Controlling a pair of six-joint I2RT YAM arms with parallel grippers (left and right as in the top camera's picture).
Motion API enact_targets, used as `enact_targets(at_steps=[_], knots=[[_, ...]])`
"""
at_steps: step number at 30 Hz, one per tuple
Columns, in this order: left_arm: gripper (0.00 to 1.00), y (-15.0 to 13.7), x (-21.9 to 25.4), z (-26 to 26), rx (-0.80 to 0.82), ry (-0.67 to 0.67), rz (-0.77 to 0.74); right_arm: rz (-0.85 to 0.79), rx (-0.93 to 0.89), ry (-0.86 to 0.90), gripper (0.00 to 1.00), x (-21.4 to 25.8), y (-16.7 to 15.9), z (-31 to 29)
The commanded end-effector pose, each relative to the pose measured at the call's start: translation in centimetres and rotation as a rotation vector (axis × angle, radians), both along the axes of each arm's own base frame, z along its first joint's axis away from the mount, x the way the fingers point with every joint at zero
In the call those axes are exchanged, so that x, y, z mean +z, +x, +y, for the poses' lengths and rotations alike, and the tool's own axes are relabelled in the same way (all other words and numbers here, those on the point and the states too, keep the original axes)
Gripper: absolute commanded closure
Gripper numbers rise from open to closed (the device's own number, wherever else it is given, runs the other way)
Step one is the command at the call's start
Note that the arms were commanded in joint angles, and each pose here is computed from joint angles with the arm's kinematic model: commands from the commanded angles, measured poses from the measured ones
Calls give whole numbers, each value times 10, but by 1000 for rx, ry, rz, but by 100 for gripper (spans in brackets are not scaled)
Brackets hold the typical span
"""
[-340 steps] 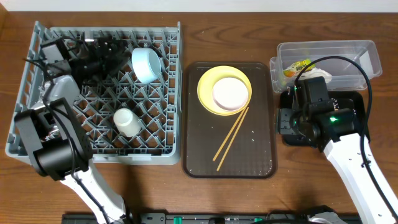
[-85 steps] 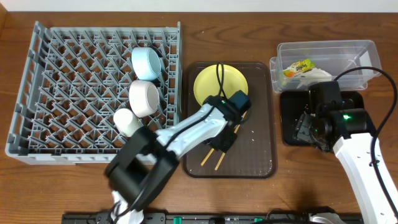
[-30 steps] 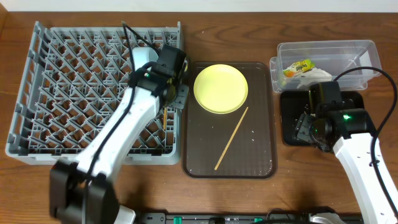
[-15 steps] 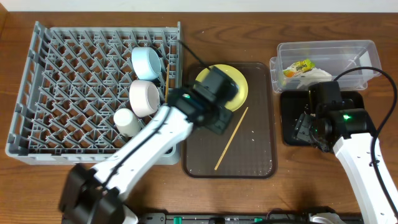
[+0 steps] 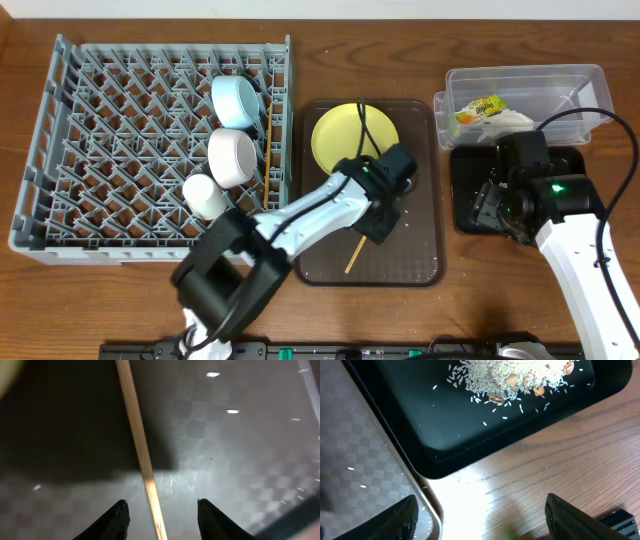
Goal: Sort waste into correct bins and load items into the dishwasher rack
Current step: 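Reach the left gripper to the second chopstick and grasp it, then insert the second chopstick upright into the rack and release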
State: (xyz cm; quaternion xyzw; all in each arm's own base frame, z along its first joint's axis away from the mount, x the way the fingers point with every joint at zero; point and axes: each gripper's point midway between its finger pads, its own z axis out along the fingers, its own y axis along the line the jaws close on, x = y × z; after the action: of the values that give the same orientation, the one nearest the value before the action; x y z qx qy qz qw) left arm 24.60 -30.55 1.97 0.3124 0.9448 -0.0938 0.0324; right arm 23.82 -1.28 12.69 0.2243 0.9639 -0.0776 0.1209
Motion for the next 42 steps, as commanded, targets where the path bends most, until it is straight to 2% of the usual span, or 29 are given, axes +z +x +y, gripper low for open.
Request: enact_targets(at_steps=[1, 4, 6, 10, 14, 21, 26, 30, 34, 42], knots=[[53, 6, -18, 7, 48, 68, -9, -21, -21, 0, 21, 5, 1, -2], [53, 4, -30, 10, 48, 91, 10, -21, -21, -1, 21, 5, 1, -2], [57, 3, -33, 11, 47, 98, 16, -22, -21, -1, 21, 5, 1, -2], [85, 3, -33, 11, 57, 98, 17, -22, -21, -1, 21, 5, 1, -2], [94, -1, -32, 8, 61, 85, 40, -22, -21, -1, 21, 5, 1, -2], [94, -2, -2, 8, 48, 61, 25, -22, -21, -1, 21, 5, 1, -2], [94, 5, 61, 5, -6, -46, -88, -22, -21, -1, 21, 5, 1, -2], [94, 33, 113, 28, 70, -81, -258, -22, -21, -1, 21, 5, 1, -2], [94, 71, 151, 77, 217, -54, -417, -22, -21, -1, 22, 5, 1, -2], [94, 127, 151, 164, 476, 4, -455, -22, -21, 0, 21, 5, 1, -2]])
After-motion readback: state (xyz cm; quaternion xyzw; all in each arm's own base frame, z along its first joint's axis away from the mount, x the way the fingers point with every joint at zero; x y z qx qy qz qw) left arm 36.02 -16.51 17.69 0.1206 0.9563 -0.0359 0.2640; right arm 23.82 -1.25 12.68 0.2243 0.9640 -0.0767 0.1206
